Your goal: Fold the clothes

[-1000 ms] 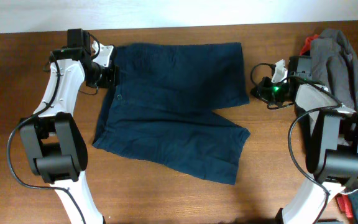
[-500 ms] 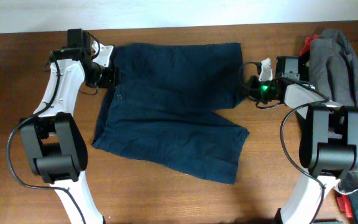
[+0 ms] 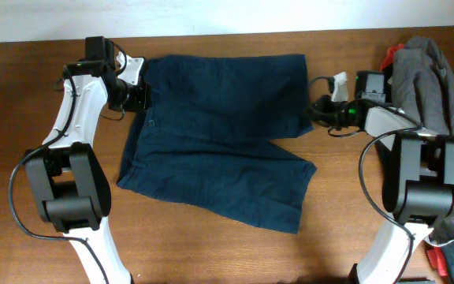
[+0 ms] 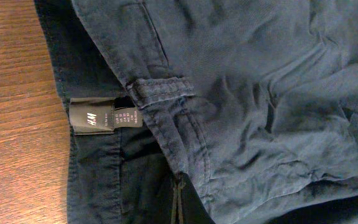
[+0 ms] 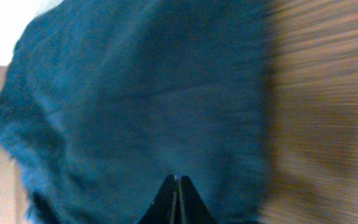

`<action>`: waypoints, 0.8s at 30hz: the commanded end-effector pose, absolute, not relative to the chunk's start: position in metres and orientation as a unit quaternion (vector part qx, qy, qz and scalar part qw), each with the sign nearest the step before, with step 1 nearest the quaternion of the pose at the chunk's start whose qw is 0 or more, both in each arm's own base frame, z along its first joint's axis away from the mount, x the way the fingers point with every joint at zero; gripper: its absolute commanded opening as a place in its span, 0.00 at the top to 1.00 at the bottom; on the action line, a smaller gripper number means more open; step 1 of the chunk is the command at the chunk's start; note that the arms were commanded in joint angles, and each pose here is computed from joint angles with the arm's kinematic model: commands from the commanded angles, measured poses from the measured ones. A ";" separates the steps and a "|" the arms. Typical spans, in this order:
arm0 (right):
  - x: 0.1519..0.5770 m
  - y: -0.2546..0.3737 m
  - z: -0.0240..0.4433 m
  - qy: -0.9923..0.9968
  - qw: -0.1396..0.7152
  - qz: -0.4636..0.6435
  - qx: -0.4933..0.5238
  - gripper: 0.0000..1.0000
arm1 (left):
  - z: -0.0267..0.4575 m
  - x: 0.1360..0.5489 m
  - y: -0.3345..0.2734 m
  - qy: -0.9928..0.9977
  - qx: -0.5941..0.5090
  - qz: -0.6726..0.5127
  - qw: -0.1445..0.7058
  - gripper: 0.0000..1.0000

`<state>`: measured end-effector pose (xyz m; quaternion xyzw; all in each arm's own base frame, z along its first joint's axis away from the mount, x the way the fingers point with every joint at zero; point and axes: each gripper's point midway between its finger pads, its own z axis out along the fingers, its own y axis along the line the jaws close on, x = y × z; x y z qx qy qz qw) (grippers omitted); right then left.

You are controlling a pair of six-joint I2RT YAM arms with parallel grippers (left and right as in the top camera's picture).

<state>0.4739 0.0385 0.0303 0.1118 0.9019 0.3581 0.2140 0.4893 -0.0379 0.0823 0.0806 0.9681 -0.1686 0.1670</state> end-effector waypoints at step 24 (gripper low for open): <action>0.473 0.079 0.029 0.916 0.237 0.324 -0.019 0.96 | 0.101 0.494 -0.034 0.965 0.083 -0.162 0.189 0.99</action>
